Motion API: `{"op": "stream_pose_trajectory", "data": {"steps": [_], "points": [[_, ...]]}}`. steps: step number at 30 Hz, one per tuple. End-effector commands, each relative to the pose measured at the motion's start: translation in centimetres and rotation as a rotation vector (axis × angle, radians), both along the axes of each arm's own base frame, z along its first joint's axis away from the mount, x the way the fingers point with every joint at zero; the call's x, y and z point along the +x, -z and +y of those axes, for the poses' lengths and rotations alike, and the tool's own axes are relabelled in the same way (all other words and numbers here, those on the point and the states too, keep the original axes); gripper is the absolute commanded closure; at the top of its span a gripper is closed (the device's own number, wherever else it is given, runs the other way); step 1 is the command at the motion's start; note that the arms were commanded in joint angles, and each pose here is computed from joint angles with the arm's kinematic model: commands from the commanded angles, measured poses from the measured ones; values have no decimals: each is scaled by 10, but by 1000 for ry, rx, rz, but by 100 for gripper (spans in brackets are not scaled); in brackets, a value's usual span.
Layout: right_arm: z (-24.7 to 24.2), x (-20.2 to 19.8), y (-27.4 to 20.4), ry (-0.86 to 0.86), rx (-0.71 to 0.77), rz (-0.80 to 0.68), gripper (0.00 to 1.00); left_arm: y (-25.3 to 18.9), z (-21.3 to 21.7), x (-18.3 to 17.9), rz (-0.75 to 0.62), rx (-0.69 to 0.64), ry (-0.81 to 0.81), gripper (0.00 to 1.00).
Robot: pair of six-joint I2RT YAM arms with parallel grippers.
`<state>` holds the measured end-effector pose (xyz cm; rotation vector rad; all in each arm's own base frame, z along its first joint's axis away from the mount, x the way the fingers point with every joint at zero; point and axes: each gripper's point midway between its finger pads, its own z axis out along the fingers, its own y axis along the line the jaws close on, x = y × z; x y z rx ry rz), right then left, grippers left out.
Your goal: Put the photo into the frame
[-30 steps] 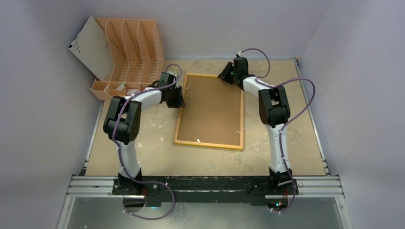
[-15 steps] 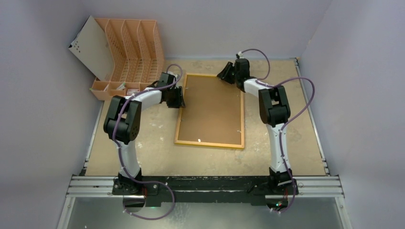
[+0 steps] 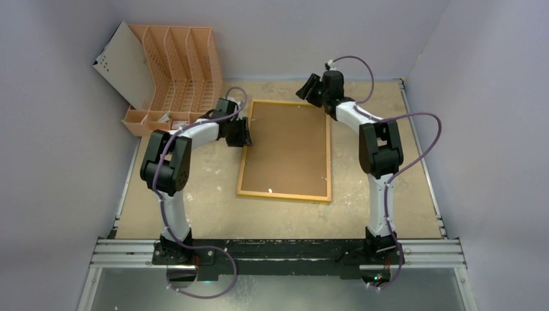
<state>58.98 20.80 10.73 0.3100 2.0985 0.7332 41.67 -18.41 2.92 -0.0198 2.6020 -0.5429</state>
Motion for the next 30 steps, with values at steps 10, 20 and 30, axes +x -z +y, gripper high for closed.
{"op": "stream_pose_trajectory", "data": {"steps": [10, 20, 30], "points": [[1, 7, 19, -12, -19, 16, 60, -18, -9, 7, -36, -44, 17, 68], [14, -10, 4, -65, -23, 24, 61, -29, -9, 6, -49, -51, 14, 70], [34, -70, -10, -135, -56, 99, 65, -36, -44, -37, 9, -313, 96, 75]]}}
